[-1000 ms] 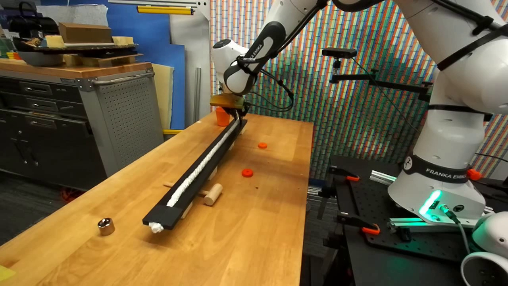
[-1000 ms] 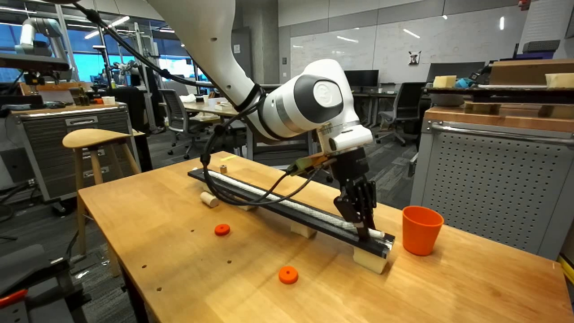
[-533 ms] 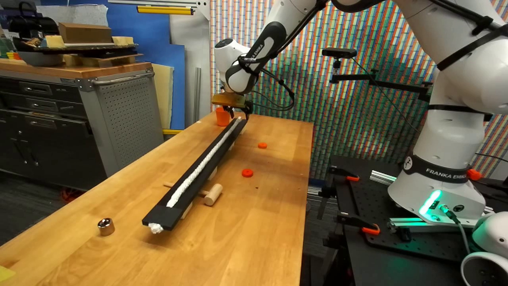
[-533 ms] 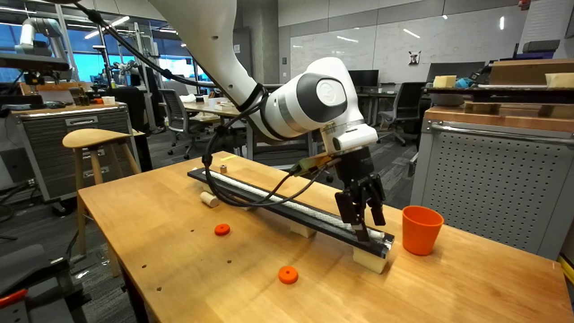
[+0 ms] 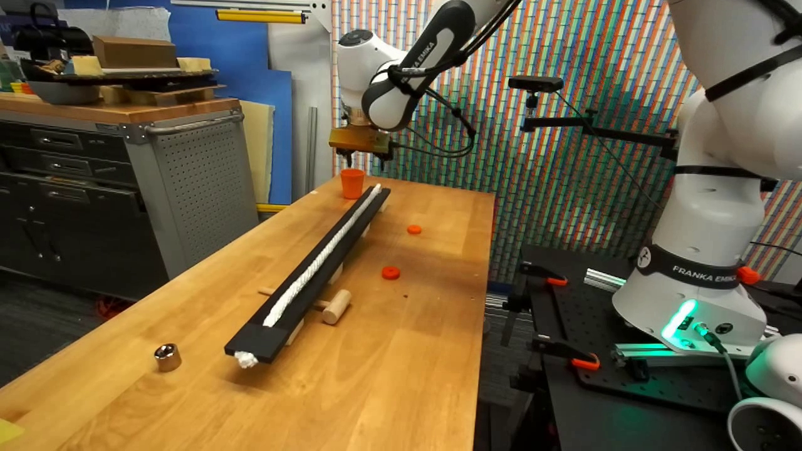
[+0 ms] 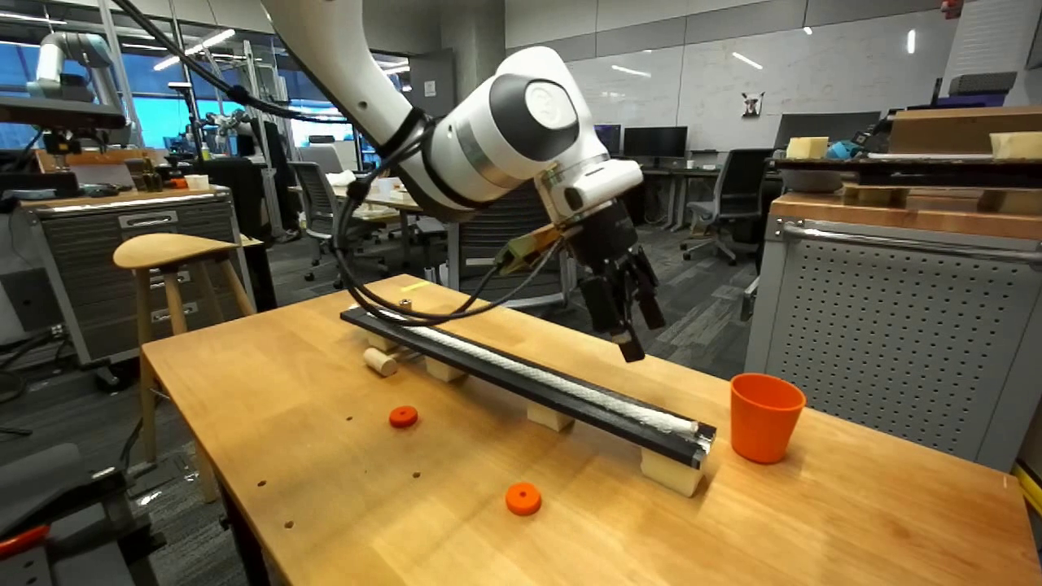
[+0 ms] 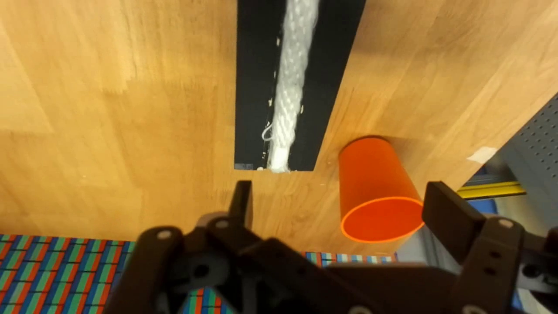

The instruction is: Pick up the white rope and put it in between the black object.

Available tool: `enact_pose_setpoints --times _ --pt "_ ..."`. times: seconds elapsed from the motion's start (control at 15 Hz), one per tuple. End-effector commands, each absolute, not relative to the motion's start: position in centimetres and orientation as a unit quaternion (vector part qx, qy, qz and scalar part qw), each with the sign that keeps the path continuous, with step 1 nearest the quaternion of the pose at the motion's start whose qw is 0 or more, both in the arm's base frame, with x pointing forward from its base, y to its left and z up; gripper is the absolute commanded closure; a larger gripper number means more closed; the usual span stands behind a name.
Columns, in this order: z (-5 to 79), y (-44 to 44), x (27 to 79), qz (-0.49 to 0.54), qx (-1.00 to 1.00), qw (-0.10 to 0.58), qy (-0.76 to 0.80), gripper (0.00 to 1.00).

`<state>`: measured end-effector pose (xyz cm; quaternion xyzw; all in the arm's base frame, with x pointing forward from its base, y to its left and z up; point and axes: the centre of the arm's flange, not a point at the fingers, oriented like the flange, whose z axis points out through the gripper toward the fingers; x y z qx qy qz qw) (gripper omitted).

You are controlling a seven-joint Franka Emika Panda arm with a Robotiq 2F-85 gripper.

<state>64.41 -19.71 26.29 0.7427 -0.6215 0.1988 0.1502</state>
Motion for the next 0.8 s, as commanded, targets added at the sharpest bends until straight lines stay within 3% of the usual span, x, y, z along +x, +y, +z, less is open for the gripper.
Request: enact_pose_setpoints --times 0.0,0.27,0.33,0.73 --pt "30.8 -14.9 58.7 0.217 0.795 0.148 -0.547 0.00" --pt "33.9 -10.2 54.4 0.234 0.836 0.132 -0.479 0.00" --pt "30.9 -12.1 59.0 0.225 0.818 0.149 -0.508 0.00" --pt "32.6 -10.4 55.9 0.227 0.832 0.136 -0.487 0.00"
